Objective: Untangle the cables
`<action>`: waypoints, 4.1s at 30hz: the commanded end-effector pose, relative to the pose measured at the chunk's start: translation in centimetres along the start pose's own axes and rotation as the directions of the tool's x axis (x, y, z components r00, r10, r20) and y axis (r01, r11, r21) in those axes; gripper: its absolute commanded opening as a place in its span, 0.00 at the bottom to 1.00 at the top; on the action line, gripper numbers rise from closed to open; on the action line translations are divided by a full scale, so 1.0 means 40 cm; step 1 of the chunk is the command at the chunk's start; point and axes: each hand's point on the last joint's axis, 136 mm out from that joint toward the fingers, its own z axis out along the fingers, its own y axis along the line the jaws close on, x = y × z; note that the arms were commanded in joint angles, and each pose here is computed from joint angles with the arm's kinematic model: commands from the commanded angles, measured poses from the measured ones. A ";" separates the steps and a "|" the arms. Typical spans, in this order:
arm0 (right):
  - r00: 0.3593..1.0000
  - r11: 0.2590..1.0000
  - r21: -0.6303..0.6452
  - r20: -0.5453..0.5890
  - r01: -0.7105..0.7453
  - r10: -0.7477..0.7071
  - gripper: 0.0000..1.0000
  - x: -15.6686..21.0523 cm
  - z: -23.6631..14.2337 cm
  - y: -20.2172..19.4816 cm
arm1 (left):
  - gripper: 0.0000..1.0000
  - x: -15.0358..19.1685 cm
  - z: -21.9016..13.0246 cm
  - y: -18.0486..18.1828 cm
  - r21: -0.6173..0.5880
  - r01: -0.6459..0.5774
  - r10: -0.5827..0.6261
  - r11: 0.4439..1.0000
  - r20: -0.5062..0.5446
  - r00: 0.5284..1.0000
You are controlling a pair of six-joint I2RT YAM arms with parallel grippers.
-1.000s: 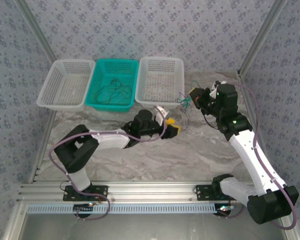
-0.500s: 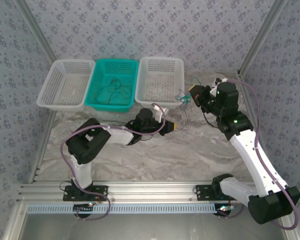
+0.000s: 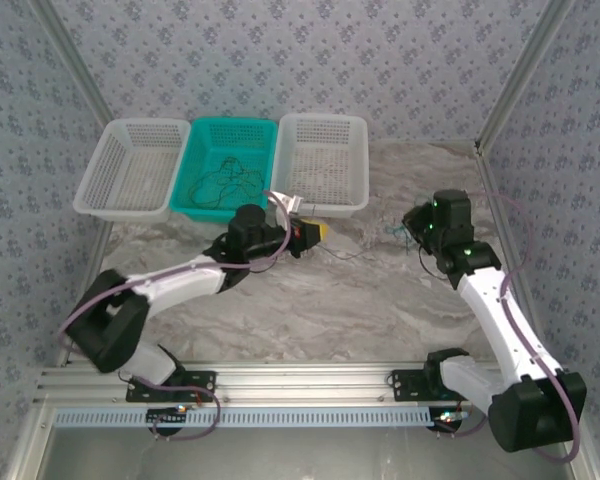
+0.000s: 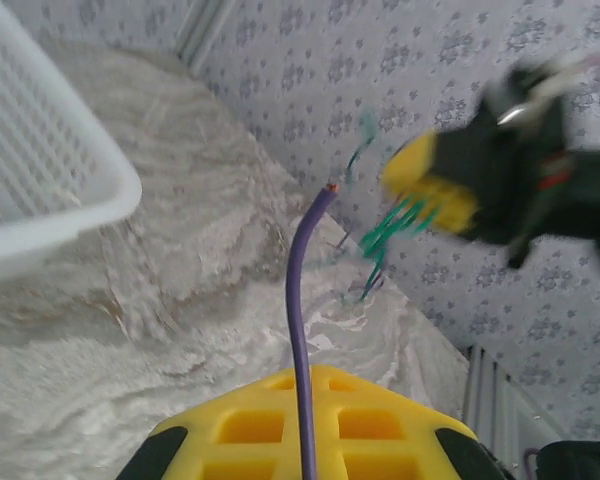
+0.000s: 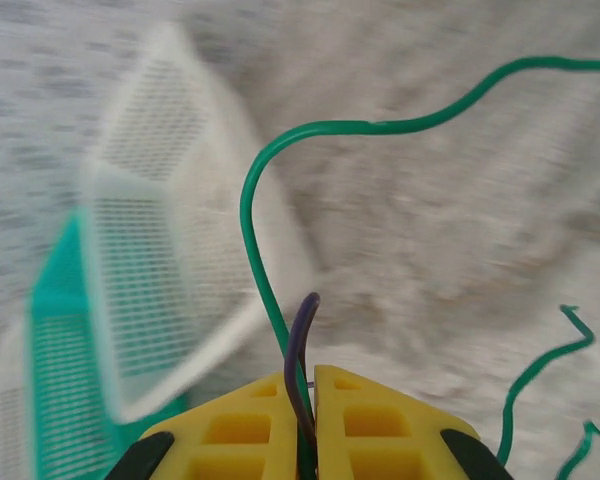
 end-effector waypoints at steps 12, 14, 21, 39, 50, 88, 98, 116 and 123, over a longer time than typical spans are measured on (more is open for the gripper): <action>0.982 0.978 0.204 -0.189 0.034 0.005 0.70 0.171 0.132 -0.262 | 0.00 -0.118 -0.129 -0.125 -0.034 -0.196 0.198 0.980 0.075 0.977; 0.983 0.979 0.158 -0.151 0.131 -0.107 0.78 0.135 0.097 -0.208 | 0.00 -0.112 -0.124 -0.122 -0.034 -0.194 0.196 0.980 0.068 0.978; 0.922 0.920 0.060 -0.015 0.388 -0.388 0.94 0.105 -0.001 -0.101 | 0.00 -0.100 -0.113 -0.119 -0.042 -0.196 0.199 0.980 0.066 0.978; 0.484 0.419 -0.243 0.434 0.875 -0.760 0.94 0.319 -0.095 0.002 | 0.00 -0.146 -0.124 -0.117 -0.102 -0.232 0.241 0.967 0.089 0.966; 0.350 0.331 -0.120 0.401 0.936 -0.847 0.93 0.327 -0.005 0.029 | 0.00 -0.266 -0.146 -0.193 -0.066 -0.184 0.193 0.981 0.189 0.963; 0.303 -0.098 -0.650 0.475 0.753 -0.826 0.94 0.739 -0.062 0.305 | 0.00 -0.452 -0.360 -0.242 -0.233 -0.204 0.269 0.951 0.295 0.917; 0.286 -0.040 -0.512 0.541 0.858 -0.791 0.92 0.840 0.096 0.385 | 0.00 -0.482 -0.382 -0.275 -0.219 -0.226 0.288 0.949 0.314 0.905; 0.366 0.267 -0.342 0.268 0.901 -0.891 0.34 0.735 0.278 0.146 | 0.00 -0.598 -0.558 -0.370 -0.378 -0.322 0.465 0.868 0.392 0.794; 0.458 0.396 -0.287 0.198 0.872 -0.867 0.34 0.681 0.297 0.065 | 0.00 -0.718 -0.684 -0.354 -0.501 -0.244 0.505 0.830 0.489 0.711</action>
